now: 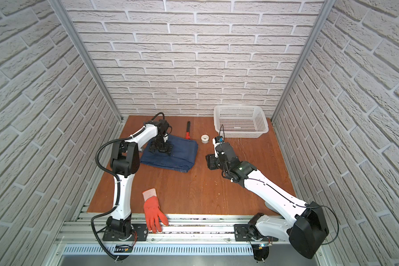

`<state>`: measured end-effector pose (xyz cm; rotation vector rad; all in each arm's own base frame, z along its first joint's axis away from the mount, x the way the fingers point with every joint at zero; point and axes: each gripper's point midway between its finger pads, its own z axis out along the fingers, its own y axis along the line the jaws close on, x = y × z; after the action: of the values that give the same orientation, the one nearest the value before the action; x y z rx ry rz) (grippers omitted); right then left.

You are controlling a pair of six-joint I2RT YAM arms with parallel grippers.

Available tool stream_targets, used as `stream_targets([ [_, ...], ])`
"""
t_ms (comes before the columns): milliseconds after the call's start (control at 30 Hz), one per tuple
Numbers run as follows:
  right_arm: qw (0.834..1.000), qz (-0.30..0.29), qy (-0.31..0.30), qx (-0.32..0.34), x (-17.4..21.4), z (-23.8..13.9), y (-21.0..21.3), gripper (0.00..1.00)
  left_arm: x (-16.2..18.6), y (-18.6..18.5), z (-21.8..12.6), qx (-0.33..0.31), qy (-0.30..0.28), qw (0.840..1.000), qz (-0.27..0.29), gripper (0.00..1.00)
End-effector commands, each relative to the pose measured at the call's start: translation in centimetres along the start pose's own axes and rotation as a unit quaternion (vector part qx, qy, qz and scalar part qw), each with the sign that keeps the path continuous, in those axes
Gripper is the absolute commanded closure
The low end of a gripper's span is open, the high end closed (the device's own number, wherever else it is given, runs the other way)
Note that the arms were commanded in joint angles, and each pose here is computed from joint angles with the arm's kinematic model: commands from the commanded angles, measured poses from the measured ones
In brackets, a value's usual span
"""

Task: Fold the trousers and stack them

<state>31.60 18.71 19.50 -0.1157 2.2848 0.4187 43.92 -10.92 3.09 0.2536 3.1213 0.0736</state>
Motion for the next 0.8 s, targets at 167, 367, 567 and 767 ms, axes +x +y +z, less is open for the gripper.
stream_targets([
  [167,1.000,-0.003,-0.026,-0.013,-2.6,0.5,1.4,0.45,-3.4,3.1,3.7,-0.004,0.004,1.000,-0.022,0.06],
  [367,1.000,-0.002,-0.023,-0.015,-2.9,1.2,1.7,0.46,-5.5,6.4,4.4,0.023,-0.014,0.995,-0.096,0.10],
  [567,1.000,-0.004,-0.020,-0.014,-3.2,1.7,1.9,0.46,-6.9,9.2,3.6,0.020,-0.025,0.991,-0.131,0.09],
  [767,1.000,-0.002,-0.015,-0.016,-3.3,2.4,2.2,0.46,-7.0,13.4,3.8,0.023,-0.032,0.978,-0.203,0.09],
])
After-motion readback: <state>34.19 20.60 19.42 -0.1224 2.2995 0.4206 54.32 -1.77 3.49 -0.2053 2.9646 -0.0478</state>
